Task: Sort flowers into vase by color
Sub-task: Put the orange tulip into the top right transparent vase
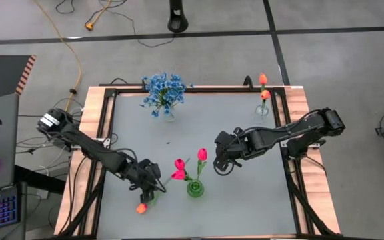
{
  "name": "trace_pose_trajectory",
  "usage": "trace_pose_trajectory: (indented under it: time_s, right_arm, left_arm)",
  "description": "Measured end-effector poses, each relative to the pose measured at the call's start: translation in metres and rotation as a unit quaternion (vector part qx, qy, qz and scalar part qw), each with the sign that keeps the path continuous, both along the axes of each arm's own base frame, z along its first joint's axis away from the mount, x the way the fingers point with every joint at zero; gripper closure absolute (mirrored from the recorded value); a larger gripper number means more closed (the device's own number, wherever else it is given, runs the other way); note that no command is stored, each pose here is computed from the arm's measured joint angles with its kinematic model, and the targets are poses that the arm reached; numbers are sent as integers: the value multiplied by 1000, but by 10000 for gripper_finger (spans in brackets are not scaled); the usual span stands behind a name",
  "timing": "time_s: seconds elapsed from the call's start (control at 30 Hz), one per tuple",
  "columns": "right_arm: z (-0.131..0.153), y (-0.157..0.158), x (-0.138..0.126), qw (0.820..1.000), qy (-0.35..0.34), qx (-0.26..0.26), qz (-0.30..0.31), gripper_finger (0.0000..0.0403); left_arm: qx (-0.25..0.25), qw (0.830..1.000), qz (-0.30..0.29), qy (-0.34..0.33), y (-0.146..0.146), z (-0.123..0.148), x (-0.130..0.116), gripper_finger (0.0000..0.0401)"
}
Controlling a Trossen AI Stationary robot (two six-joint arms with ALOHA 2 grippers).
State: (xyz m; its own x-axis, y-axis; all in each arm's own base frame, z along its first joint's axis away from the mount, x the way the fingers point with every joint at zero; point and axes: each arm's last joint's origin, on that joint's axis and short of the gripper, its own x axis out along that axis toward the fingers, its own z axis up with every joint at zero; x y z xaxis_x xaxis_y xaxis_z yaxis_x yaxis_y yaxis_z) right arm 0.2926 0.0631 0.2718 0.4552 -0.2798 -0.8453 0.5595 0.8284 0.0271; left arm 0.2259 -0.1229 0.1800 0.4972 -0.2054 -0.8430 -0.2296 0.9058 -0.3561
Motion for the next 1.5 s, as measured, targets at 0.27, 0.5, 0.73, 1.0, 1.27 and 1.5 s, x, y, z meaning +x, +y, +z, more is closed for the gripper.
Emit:
trace_pose_trajectory:
  time_s: [0.27,0.5,0.73,1.0,1.27,1.5]
  right_arm:
    - [0,0,0,1000,0,0,0,175]
    - [0,0,0,1000,0,0,0,175]
    - [0,0,0,1000,0,0,0,175]
    - [0,0,0,1000,0,0,0,175]
    - [0,0,0,1000,2,-3,6,175]
    - [0,0,0,1000,7,-10,19,175]
  left_arm:
    - [9,1000,12,8,-7,-25,14,285]
    - [28,998,27,40,-9,-46,18,285]
    - [31,998,31,41,-9,-48,19,299]
    - [31,998,38,43,-8,-48,19,365]
    - [-13,996,62,57,-3,-46,22,396]
    - [-43,998,39,32,16,-24,25,400]
